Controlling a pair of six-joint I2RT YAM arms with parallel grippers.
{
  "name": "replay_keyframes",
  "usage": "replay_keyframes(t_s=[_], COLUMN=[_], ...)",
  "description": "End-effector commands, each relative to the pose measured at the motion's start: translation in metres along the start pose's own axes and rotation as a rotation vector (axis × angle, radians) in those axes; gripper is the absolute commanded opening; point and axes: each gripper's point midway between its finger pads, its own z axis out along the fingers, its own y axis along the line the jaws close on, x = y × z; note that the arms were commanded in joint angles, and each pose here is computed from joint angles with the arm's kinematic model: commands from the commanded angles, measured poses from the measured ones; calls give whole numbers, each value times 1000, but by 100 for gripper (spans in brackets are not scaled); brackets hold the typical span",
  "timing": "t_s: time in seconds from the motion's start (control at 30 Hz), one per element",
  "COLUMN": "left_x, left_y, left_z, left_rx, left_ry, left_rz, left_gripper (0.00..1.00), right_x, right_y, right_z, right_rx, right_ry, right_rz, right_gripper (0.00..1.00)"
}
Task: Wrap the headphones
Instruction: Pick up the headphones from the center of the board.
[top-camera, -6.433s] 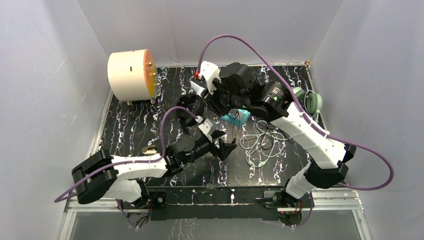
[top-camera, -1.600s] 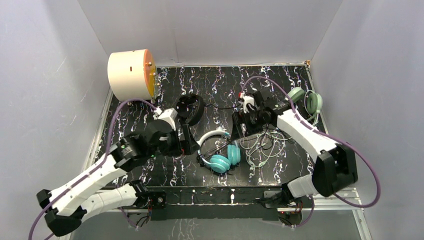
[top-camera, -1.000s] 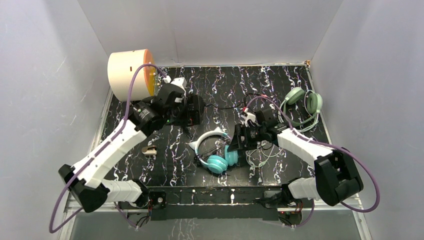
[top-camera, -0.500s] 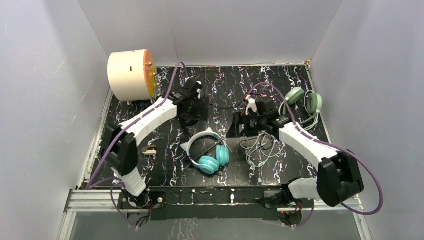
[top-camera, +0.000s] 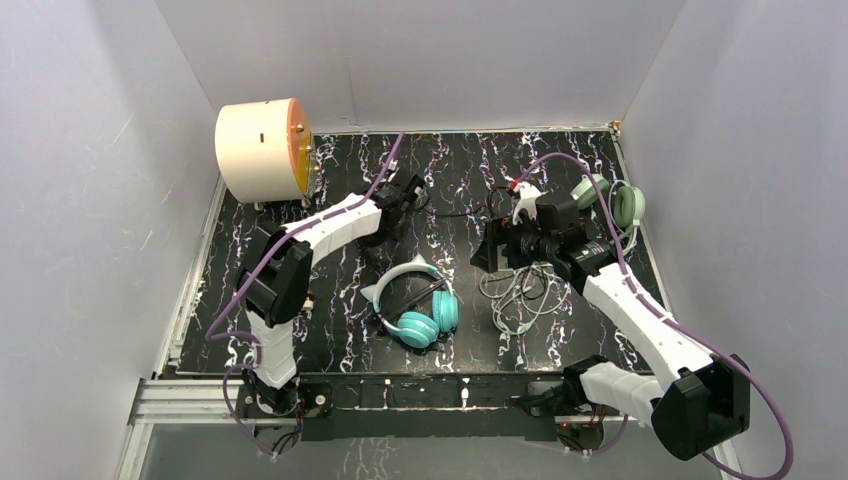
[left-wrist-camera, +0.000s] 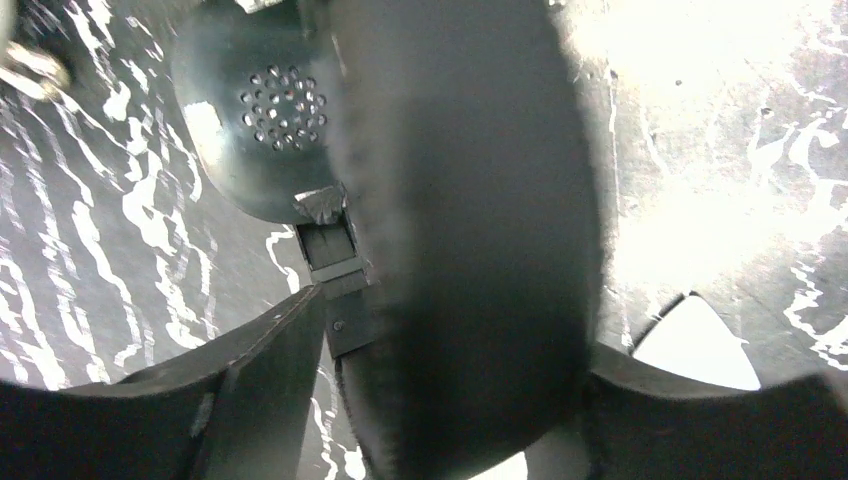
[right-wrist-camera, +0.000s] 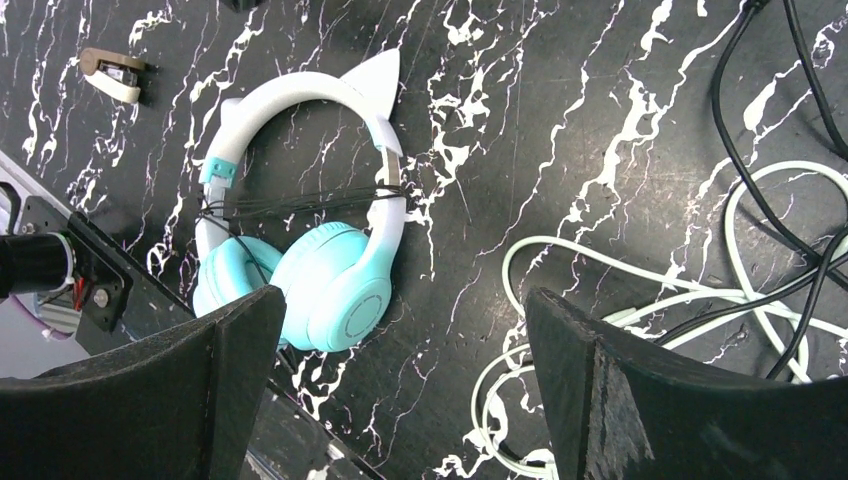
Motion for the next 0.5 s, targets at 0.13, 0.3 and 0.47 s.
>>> replay_keyframes(t_s=[0.13, 0.3, 0.47], left_x=[-40, -45, -54], left_y=[18, 24, 33], left_z=[-2, -2, -11], left_rx=[-114, -150, -181], left_ry=[-102, -109, -126], left_rz=[72, 78, 102], left_gripper=[64, 71, 43], right_x=[-6, -12, -15], right_y=[8, 13, 15], right_z=[-17, -28, -31], right_rx=[-9, -12, -8], right_ry=[-39, -67, -69], right_rz=[-19, -23, -24], right_gripper=[99, 99, 99])
